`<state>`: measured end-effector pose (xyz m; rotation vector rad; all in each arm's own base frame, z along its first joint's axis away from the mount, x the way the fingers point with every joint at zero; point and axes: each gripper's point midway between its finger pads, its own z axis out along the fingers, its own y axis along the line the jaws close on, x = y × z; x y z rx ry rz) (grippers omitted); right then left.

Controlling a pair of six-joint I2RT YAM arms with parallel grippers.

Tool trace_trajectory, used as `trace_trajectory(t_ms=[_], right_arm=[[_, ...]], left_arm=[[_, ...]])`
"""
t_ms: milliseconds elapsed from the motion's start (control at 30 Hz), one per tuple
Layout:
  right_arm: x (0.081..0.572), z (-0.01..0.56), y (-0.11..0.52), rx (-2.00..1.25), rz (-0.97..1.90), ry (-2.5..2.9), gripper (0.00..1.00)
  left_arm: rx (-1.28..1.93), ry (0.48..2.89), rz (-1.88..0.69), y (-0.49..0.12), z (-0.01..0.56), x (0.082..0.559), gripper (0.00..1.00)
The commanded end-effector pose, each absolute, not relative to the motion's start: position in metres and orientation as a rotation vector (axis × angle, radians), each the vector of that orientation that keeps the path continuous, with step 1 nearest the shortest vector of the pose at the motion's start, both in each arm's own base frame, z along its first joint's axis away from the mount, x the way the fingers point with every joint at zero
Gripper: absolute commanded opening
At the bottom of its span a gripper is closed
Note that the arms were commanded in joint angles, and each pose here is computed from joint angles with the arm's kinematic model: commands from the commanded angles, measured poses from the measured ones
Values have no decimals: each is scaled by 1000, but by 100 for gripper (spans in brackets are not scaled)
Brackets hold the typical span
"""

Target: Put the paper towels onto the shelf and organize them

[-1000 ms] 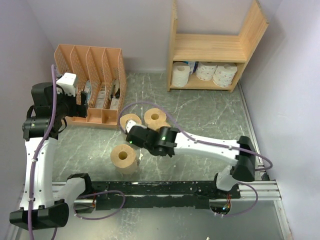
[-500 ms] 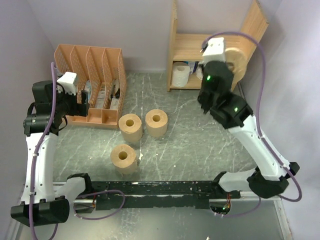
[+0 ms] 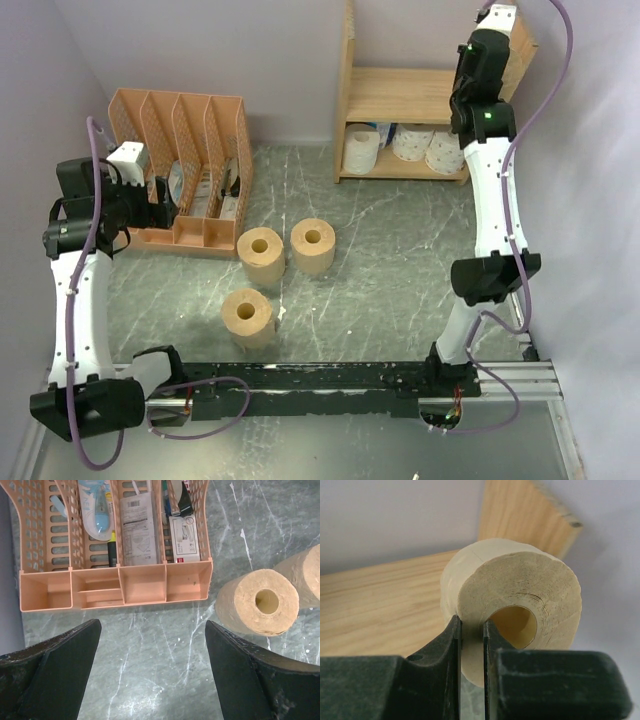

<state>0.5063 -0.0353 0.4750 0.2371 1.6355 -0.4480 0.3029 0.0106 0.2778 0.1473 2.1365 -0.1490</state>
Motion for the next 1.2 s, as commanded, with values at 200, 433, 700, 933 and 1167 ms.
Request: trace_trajectory(t_ms=[200, 433, 700, 933, 1167], right_arm=[[555, 473, -40, 226, -80, 1595, 0], [569, 453, -63, 318, -152, 1606, 0], [583, 430, -63, 309, -158, 1646, 14], [582, 444, -65, 294, -166, 1602, 47], [586, 472, -57, 263, -122, 1504, 61]], left_arm=[[159, 2087, -231, 4, 291, 310, 97], [144, 2085, -212, 8, 296, 312, 96], [126, 2094, -209, 12, 292, 313, 96], [113, 2101, -227, 14, 290, 313, 96], [97, 2106, -233, 17, 290, 315, 95]])
